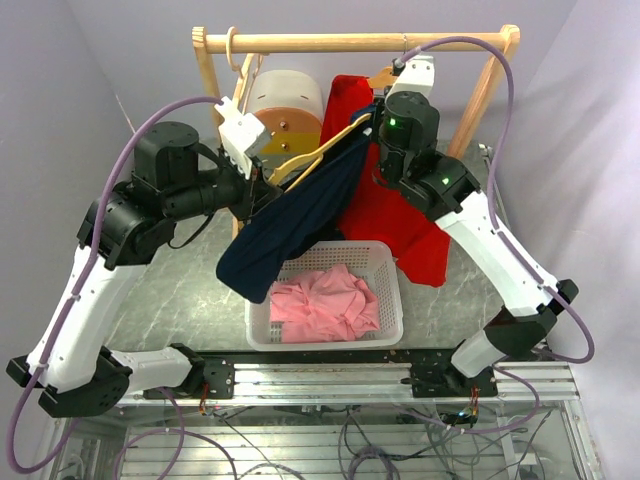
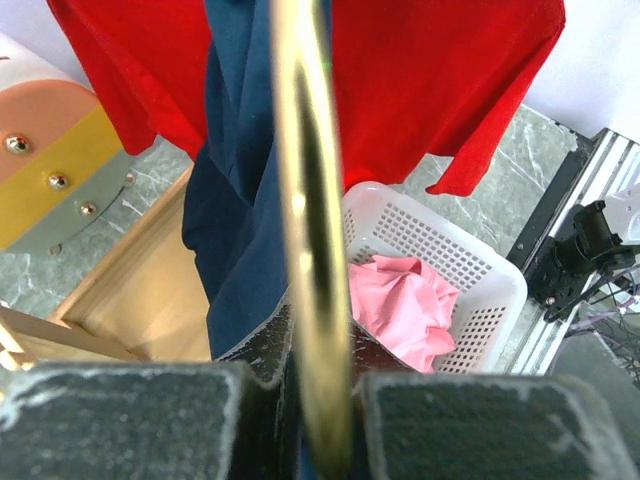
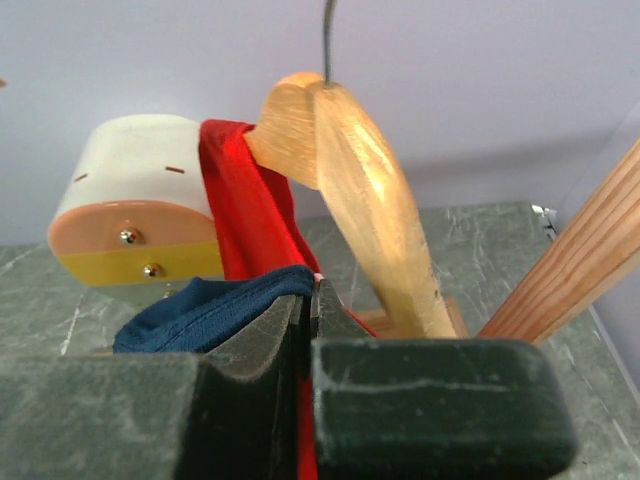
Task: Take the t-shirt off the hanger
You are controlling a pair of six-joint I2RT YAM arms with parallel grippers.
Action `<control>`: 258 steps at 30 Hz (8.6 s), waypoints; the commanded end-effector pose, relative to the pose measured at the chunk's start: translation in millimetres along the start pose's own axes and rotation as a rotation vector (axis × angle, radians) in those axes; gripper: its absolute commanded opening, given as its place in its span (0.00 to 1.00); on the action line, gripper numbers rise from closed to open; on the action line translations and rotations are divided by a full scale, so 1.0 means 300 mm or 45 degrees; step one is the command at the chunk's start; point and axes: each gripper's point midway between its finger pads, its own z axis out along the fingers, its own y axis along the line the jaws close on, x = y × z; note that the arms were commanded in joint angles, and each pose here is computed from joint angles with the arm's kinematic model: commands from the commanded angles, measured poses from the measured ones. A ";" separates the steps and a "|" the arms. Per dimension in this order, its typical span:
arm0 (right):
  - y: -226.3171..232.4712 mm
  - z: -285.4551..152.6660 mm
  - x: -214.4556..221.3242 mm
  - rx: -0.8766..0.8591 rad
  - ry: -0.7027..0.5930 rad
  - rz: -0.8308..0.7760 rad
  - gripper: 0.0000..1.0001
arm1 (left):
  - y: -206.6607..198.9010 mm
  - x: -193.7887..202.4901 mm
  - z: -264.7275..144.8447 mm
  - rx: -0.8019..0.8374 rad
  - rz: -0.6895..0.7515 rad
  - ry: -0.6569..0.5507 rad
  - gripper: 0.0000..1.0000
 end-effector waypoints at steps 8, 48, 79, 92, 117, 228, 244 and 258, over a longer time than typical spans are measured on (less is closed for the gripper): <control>-0.174 0.036 0.029 0.154 0.053 0.075 0.00 | -0.078 0.020 -0.103 0.085 -0.020 -0.024 0.07; 0.432 -0.488 0.305 -1.070 0.359 0.051 0.00 | 0.175 -0.183 0.019 -0.405 -0.322 -0.242 0.07; 0.420 -0.978 0.541 -1.666 0.788 -0.238 0.00 | 0.359 -0.421 0.258 -0.562 -0.244 -0.511 0.07; 0.443 -0.958 0.574 -1.633 0.772 -0.234 0.00 | 0.454 -0.388 0.317 -0.635 -0.245 -0.455 0.07; 0.438 -0.931 0.536 -1.579 0.713 -0.212 0.00 | 0.501 -0.239 0.346 -0.646 -0.328 -0.338 0.65; 0.220 -0.736 0.445 -0.960 0.559 0.081 0.00 | 0.106 -0.420 -0.097 -0.141 -0.241 -0.803 0.92; 0.209 -0.703 0.977 -0.626 0.988 -0.063 0.11 | 0.081 -0.412 -0.106 -0.104 -0.173 -0.798 0.92; 0.146 -0.678 1.360 -0.467 1.388 -0.205 0.25 | 0.105 -0.347 -0.112 -0.180 -0.158 -0.743 0.92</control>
